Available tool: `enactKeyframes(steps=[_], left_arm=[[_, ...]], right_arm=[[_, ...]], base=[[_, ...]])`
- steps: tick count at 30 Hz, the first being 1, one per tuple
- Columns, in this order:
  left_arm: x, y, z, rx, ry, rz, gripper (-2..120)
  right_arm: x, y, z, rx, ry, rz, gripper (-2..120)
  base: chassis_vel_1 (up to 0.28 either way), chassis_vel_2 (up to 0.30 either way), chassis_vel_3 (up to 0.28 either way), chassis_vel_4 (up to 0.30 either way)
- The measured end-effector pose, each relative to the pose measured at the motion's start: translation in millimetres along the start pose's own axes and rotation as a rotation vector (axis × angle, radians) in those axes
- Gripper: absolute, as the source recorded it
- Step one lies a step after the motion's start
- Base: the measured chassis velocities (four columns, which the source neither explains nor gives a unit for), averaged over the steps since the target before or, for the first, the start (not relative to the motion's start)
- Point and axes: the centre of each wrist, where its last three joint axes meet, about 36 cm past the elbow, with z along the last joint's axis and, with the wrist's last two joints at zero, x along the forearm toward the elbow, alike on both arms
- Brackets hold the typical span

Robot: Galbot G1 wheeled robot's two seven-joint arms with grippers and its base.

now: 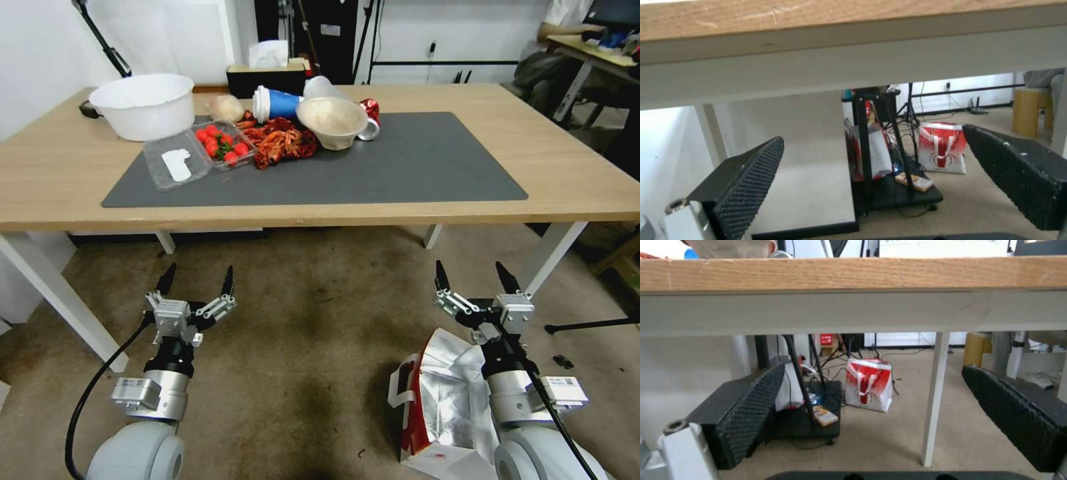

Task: Pick up the food delivery bag from the floor and place it on the table.

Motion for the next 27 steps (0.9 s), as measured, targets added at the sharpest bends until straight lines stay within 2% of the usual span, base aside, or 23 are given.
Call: enactKeyframes(steps=[27], left_arm=[[-1.1, -0.8, 4.5, 0.004, 0.004, -0.003, 100]], right_arm=[[-4.0, -2.2, 1.5, -0.009, -0.004, 0.014, 100]], base=[[0.0, 0.0, 0.0, 0.0]])
